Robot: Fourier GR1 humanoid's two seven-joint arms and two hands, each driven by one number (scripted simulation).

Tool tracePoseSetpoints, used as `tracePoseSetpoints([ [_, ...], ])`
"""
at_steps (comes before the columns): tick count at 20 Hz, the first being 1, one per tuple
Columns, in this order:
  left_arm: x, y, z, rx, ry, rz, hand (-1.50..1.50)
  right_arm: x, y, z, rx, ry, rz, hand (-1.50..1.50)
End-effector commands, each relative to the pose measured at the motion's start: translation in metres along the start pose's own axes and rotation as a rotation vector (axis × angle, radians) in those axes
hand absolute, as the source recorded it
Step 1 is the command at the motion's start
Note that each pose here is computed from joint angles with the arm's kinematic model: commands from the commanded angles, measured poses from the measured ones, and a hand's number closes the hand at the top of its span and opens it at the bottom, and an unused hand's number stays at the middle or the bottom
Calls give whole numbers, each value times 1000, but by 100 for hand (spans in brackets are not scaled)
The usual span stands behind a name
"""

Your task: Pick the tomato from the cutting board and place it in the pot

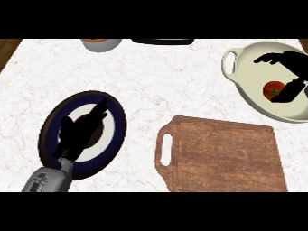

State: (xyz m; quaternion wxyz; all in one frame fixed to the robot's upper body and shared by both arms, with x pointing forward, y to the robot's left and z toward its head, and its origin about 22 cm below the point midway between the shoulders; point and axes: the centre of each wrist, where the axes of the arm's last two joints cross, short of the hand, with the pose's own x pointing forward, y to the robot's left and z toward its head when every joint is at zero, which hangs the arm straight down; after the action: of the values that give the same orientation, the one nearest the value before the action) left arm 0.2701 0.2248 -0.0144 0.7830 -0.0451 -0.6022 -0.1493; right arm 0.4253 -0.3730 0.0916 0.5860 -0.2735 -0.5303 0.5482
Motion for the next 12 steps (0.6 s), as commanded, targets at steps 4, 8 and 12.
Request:
tracePoseSetpoints([
  [4, -9, 7, 9, 24, 20, 1, 0, 15, -13, -9, -282, -207, -500, -150],
  [8, 5, 21, 1, 33, 6, -12, 0, -4, -35, 9, -462, -148, -686, -150],
  [12, -10, -2, 8, 14, 14, 5, 0, -25, -62, 34, -598, -120, -809, -150],
])
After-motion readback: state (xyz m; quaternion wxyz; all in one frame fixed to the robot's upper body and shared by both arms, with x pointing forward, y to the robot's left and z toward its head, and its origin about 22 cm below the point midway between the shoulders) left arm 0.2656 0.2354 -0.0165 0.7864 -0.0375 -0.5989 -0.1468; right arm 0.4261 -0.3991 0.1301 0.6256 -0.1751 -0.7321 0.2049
